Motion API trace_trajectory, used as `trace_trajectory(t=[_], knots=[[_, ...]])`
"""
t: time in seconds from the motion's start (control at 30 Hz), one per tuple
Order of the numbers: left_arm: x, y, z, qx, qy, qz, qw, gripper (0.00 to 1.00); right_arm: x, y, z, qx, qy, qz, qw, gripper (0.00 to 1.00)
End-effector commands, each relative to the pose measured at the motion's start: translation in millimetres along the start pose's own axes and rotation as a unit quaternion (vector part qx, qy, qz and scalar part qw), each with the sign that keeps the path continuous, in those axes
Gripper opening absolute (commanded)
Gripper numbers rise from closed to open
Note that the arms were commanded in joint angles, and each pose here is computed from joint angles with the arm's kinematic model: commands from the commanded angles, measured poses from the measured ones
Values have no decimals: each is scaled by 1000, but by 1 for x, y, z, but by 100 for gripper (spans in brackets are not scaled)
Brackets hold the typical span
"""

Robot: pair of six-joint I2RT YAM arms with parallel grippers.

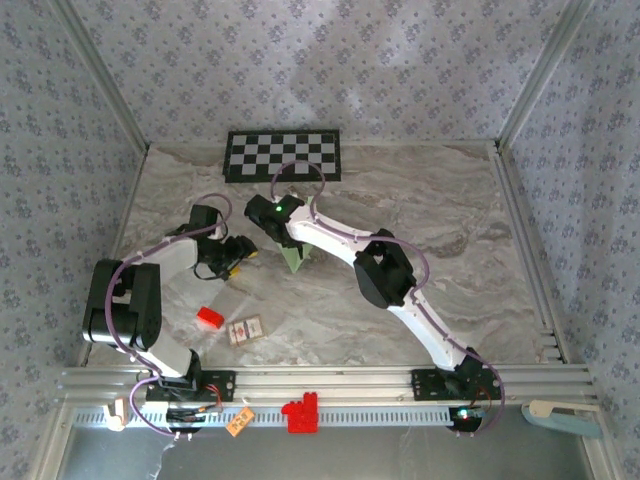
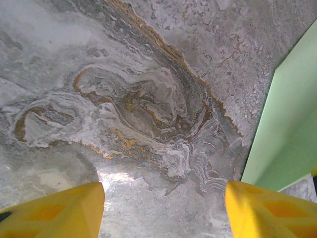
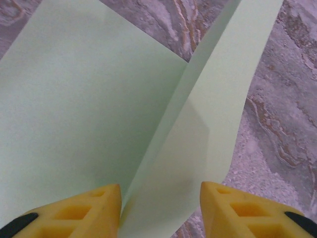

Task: Fold a paper plane with a square sheet of paper (pick it up from the middle)
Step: Turn over the paper at the center of the table.

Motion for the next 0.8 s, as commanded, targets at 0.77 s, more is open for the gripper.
trace_trajectory(t=[0.77], knots=[[-7, -6, 5, -4, -7, -12, 1000, 66, 4, -32, -16, 86, 51, 8, 995, 26]])
Point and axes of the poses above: each hand's point on the last joint's axis, 136 mm out from that joint toward the fingers, its own x axis out along the fingers, its own y axis along the line the jaws close on, z = x × y, the point moved 4 cm from there along -x, back along the fingers
